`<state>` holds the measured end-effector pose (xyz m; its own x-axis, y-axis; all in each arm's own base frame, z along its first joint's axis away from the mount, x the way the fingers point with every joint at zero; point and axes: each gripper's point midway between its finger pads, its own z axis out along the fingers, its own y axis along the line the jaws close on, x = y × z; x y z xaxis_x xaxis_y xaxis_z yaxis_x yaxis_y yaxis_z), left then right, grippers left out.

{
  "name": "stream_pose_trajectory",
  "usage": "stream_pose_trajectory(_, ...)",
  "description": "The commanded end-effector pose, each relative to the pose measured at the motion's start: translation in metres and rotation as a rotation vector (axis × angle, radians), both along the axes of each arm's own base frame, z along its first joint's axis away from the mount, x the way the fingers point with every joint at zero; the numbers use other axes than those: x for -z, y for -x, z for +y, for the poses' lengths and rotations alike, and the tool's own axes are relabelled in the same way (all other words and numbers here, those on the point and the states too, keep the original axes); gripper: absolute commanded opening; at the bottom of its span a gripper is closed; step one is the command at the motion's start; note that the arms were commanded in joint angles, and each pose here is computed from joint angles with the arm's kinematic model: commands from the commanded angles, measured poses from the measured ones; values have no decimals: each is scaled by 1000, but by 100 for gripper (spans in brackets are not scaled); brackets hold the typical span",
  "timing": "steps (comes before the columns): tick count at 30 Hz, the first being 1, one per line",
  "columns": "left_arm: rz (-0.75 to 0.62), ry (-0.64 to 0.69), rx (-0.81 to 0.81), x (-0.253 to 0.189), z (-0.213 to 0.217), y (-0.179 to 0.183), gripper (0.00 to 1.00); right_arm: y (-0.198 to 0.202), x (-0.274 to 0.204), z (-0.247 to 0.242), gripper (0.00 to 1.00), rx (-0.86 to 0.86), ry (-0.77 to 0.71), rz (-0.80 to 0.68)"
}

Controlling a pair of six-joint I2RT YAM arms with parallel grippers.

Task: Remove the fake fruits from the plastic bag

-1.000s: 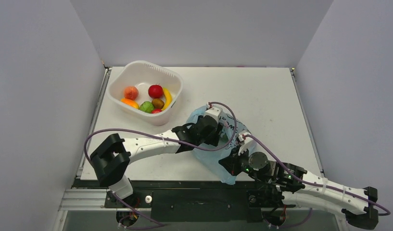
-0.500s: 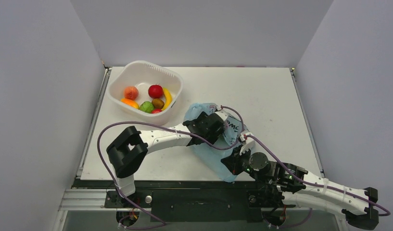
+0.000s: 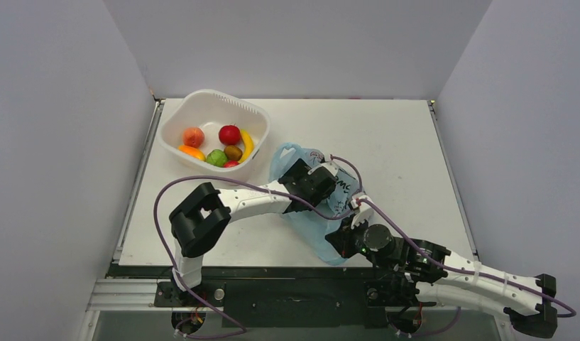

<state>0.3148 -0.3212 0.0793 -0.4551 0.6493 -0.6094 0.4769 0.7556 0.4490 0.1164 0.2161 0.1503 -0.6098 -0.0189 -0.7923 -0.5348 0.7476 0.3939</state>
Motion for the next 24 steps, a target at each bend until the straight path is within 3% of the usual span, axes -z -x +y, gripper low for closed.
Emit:
stream_pose_trajectory(1, -74, 48, 25, -27, -16, -16, 87, -7, -28, 6, 0, 16, -54, -49)
stream_pose_trajectory(8, 65, 28, 118, 19, -19, -23, 87, -8, -29, 10, 0, 6, -31, -46)
stream_pose_trajectory(14, 176, 5, 99, 58, -13, -14, 73, -10, -40, 11, 0, 10, -16, -51)
stream_pose_trajectory(18, 142, -6, 56, 65, -1, -15, 60, -20, -34, 9, 0, 33, -1, -112)
stream_pose_trajectory(24, 129, -4, 11, 77, 4, -10, 62, -19, -35, 11, 0, -1, 18, -133)
